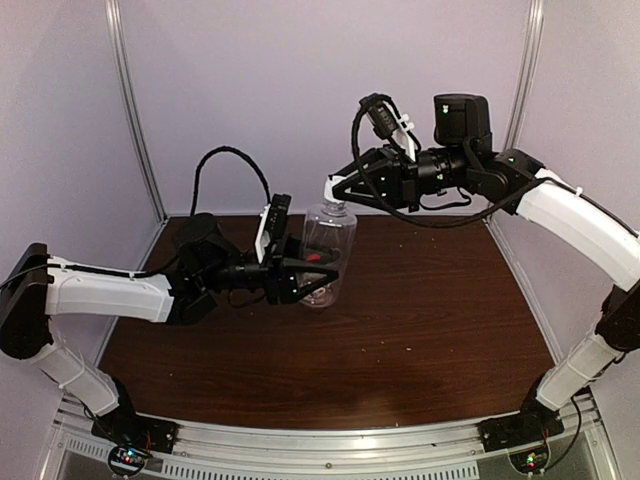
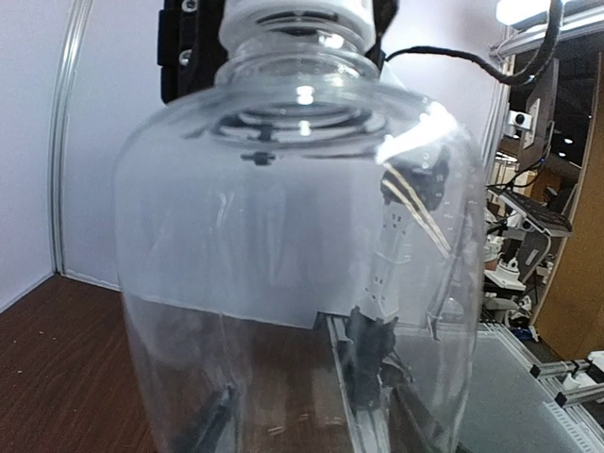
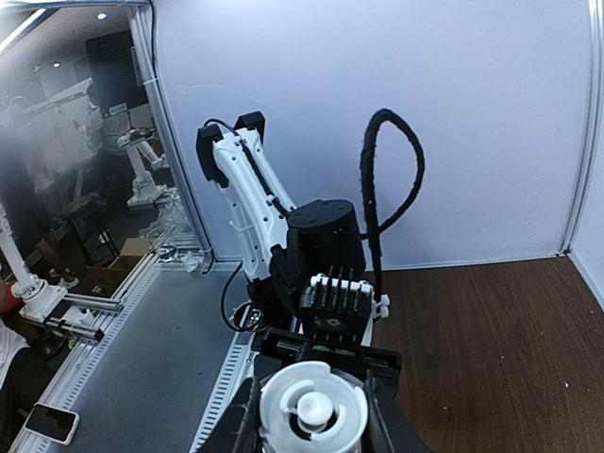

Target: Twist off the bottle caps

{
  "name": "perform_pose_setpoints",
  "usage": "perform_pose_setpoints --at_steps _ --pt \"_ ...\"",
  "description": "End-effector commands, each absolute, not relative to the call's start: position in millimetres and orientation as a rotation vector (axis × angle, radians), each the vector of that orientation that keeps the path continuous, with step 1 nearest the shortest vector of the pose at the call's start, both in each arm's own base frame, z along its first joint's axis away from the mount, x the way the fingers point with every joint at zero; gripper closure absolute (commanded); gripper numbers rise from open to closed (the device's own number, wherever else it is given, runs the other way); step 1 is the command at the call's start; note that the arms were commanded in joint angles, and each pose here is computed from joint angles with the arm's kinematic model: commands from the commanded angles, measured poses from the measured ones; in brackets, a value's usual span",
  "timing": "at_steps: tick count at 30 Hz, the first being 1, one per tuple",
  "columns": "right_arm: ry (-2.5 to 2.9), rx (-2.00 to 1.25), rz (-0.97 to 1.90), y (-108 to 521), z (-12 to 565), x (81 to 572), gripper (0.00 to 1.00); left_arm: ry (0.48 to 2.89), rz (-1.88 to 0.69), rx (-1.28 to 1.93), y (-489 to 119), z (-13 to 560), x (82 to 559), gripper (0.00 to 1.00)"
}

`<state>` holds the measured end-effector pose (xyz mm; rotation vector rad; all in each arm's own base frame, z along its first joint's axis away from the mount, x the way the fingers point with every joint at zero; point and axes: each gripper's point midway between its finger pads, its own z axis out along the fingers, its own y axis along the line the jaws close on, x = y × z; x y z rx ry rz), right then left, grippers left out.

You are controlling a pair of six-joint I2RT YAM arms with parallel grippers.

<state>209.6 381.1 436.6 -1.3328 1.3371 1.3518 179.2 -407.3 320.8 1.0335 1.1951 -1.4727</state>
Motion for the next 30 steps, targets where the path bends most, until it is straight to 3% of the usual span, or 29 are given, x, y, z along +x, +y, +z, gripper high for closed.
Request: perform_pose_setpoints --at_steps 1,24,30 --pt "1.218 -1.452 1.478 379 436 194 0.8 0.989 -1.525 1.044 -390 365 155 0.56" --pt "1.307 -1.345 1.431 376 439 203 0.36 1.051 -1.473 0.999 -397 358 172 0.56" --pt "1.394 -1.208 1.358 369 446 215 0.14 1.12 -1.401 0.959 -400 352 188 0.57"
